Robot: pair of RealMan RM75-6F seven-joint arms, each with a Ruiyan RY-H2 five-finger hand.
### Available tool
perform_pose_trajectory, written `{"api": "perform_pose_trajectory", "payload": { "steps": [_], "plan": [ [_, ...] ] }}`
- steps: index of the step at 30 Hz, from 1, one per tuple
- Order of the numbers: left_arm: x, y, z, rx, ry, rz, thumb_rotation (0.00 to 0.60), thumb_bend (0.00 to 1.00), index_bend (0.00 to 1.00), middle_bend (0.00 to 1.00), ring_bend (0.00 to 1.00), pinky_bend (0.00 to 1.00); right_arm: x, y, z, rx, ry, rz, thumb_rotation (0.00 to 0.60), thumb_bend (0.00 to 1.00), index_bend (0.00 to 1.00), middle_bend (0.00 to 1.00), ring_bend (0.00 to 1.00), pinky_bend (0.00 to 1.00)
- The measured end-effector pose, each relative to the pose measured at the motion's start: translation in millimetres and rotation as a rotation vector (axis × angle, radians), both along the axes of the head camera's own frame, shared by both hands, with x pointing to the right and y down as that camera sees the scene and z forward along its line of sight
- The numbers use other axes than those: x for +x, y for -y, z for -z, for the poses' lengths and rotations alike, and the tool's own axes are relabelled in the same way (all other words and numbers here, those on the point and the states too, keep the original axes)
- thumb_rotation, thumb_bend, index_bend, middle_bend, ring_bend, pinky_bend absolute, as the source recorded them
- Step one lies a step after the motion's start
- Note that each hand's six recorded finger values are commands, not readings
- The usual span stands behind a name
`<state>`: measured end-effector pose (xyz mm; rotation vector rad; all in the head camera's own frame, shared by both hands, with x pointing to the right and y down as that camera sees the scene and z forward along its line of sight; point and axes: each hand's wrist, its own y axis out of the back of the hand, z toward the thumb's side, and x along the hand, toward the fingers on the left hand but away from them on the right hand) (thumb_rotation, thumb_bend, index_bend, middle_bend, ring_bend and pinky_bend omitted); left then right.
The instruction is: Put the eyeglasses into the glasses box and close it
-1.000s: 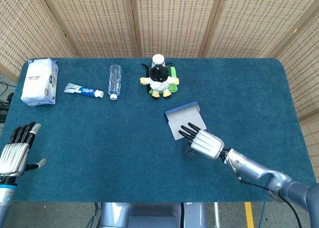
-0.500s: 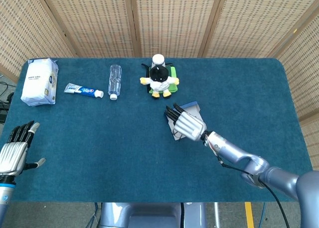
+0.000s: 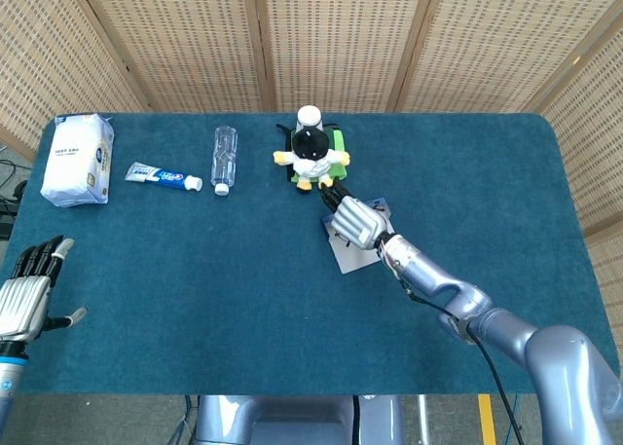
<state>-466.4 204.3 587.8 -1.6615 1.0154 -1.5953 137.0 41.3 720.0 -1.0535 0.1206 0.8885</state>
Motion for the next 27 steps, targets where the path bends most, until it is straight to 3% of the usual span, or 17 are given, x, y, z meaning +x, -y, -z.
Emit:
{"api": "perform_pose_trajectory", "payload": {
  "steps": [8,27],
  "plan": [
    [-2,1,0,-0.002,-0.004,0.005,0.6,0.03,0.0,0.0,0.0,0.0,11,-2,-17,0.004,-0.066,0.009,0.6,0.5,0.59,0.17,0.01,0.15],
    [-3,2,-1,-0.008,-0.003,0.009,0.6,0.03,0.0,0.0,0.0,0.0,18,-31,-27,-0.043,-0.082,0.077,0.6,0.52,0.6,0.17,0.01,0.18]
  ]
}}
